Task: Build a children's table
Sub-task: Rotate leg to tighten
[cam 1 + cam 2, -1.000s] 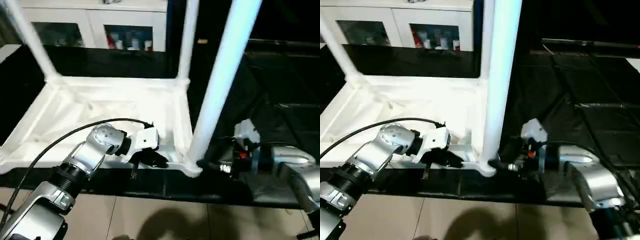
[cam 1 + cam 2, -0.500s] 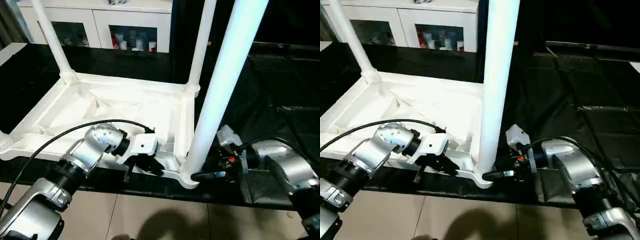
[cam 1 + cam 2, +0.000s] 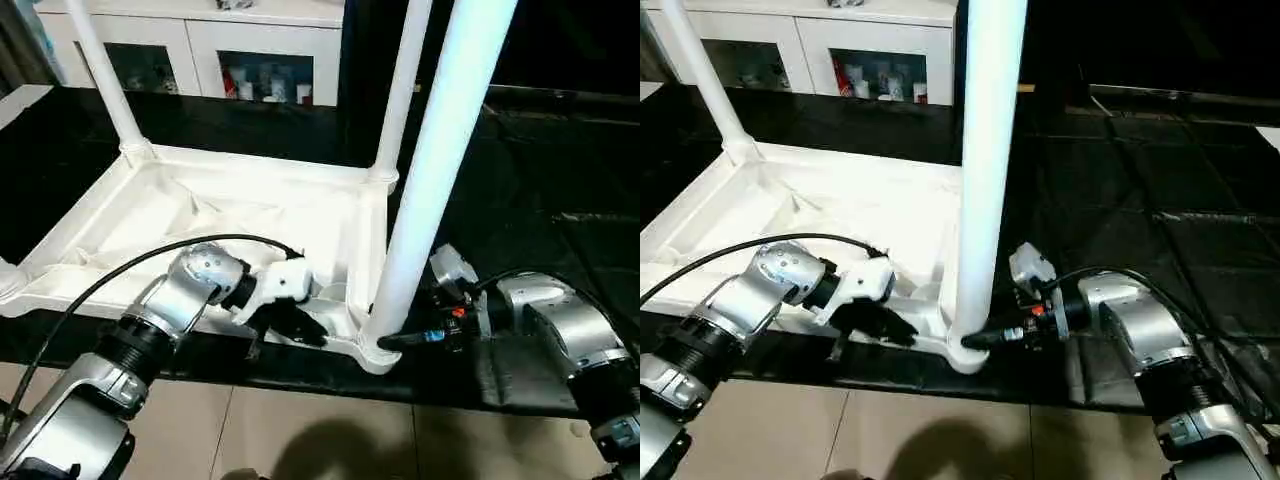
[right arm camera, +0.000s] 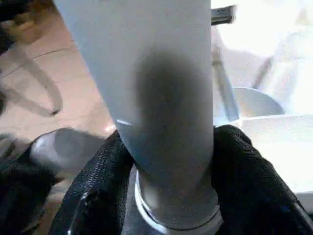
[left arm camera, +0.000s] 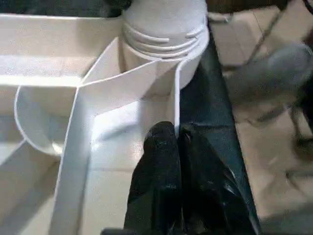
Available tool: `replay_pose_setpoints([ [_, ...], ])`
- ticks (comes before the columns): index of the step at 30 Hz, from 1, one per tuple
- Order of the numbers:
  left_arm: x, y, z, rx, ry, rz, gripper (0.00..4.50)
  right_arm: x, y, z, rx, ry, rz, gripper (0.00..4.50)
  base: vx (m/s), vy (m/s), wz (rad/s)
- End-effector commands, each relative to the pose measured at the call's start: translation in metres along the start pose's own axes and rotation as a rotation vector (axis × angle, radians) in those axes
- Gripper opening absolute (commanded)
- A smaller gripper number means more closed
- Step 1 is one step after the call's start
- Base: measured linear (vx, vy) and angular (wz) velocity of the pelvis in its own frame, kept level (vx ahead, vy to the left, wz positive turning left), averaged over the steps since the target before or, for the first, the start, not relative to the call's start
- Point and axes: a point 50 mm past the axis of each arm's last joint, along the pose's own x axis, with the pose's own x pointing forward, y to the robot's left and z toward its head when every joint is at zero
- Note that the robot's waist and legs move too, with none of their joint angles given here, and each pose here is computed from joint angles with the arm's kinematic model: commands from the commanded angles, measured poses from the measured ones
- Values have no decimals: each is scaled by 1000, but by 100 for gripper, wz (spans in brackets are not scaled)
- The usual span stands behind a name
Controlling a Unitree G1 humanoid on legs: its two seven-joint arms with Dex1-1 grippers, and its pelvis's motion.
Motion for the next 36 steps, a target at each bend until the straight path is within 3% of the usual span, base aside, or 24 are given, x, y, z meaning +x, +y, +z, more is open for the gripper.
replay_pose_setpoints([
  [1, 8, 7, -1, -52, -6, 93, 0, 18, 3, 2, 17, -40, 17, 214, 0, 0, 0],
  [3, 10, 10, 0, -84, -24, 143, 0, 24, -3, 0, 29, -44, -68, 212, 0, 0, 0],
  [5, 14, 19, 3, -150, -54, 252, 0, 40, -16, -1, 77, -62, -285, 209, 0, 0, 0],
  [9, 19, 25, 7, -191, -62, 334, 0, 53, -23, 2, 126, -104, -401, 202, 0, 0, 0],
  [12, 32, 37, 17, -254, -90, 478, 0, 82, -33, 10, 221, -165, -603, 200, 0, 0, 0],
  [16, 38, 43, 21, -250, -79, 559, 0, 105, -34, 21, 259, -207, -706, 199, 0, 0, 0],
  [19, 38, 43, 20, -225, -52, 560, 0, 111, -30, 24, 216, -211, -696, 199, 0, 0, 0],
  [20, 37, 42, 18, -222, -44, 557, 0, 110, -29, 23, 216, -212, -698, 255, 0, 0, 0],
  [25, 34, 39, 12, -193, -16, 524, 0, 101, -24, 22, 191, -238, -675, 289, 0, 0, 0],
  [26, 34, 39, 11, -187, -14, 518, 0, 99, -24, 22, 185, -241, -670, 313, 0, 0, 0],
  [28, 32, 36, 11, -144, -27, 480, 0, 88, -21, 18, 178, -240, -641, 315, 0, 0, 0],
  [30, 30, 31, 8, -125, -28, 429, 0, 73, -17, 12, 154, -233, -592, 356, 0, 0, 0],
  [34, 28, 23, 5, -80, -25, 335, 0, 47, -12, 5, 112, -206, -518, 382, 0, 0, 0],
  [36, 27, 14, 5, 2, -32, 218, 0, 20, -7, 2, 11, -134, -424, 402, 0, 0, 0],
])
